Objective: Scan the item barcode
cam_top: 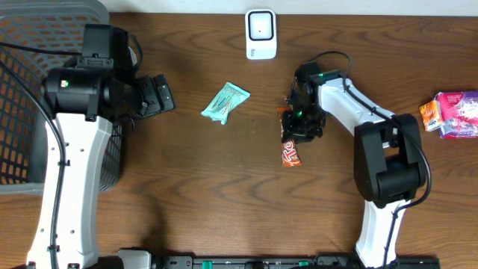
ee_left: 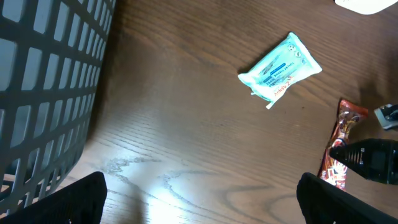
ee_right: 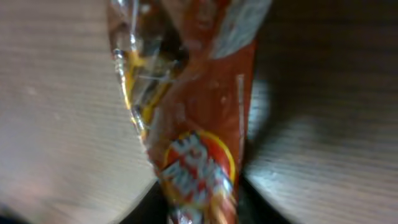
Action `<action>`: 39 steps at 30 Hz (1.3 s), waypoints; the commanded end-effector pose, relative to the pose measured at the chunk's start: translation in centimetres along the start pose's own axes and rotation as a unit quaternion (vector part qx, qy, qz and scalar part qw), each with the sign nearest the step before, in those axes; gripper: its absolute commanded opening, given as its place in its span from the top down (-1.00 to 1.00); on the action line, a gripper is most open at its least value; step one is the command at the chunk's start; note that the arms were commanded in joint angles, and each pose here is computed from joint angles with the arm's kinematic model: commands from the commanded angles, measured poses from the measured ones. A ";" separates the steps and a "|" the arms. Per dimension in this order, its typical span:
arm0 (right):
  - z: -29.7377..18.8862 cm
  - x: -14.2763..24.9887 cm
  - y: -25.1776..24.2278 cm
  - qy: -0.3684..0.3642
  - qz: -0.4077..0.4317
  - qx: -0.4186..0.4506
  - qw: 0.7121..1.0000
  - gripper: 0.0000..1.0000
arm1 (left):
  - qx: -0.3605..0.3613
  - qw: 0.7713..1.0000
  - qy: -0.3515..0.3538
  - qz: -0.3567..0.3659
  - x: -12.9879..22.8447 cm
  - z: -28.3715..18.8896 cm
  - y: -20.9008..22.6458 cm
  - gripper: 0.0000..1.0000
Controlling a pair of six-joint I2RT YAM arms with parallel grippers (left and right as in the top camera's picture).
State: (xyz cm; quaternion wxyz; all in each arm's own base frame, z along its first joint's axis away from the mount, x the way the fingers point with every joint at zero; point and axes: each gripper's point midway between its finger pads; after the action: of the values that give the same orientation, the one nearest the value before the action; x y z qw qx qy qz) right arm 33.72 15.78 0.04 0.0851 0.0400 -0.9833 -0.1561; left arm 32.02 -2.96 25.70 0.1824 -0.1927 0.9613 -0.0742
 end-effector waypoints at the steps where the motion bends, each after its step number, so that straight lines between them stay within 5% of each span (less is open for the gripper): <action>1: 1.9 0.2 -0.4 0.021 0.011 0.004 1.000 0.95 | -0.005 1.000 -0.003 -0.006 -0.1 -0.1 0.3 -0.95; 9: -0.2 -2.9 2.9 -0.024 -0.004 -0.095 0.995 0.98 | -0.005 1.000 -0.003 -0.006 -0.1 -0.1 0.3 -0.96; 14: -6.3 -8.4 6.8 -0.119 -0.042 -0.210 0.970 0.98 | -0.005 1.000 -0.003 -0.006 -0.1 -0.1 0.3 -0.96; 22: -13.9 -17.1 10.4 -0.301 -0.037 -0.279 0.911 0.98 | -0.005 1.000 -0.003 -0.006 -0.1 -0.1 0.3 -0.96; 30: -18.3 -23.0 9.4 -0.450 0.039 -0.260 0.853 0.98 | -0.005 1.000 -0.003 -0.006 -0.1 -0.1 0.3 -0.96; 39: -19.2 -26.3 8.0 -0.518 0.090 -0.270 0.807 0.98 | -0.005 1.000 -0.003 -0.006 -0.1 -0.1 0.3 -0.96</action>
State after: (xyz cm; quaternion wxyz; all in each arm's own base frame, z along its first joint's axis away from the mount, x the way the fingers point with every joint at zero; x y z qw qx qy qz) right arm 61.32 20.90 18.11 -0.4140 -0.1076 -0.8028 -0.4154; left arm 32.03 -2.94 25.70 0.1827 -0.1929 0.9612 -0.0740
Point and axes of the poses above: each gripper's point midway between its finger pads, its own z axis out along the fingers, its own y axis along the line the jaws close on, x = y × z, and after that the axes turned 5 degrees about -z, right-handed
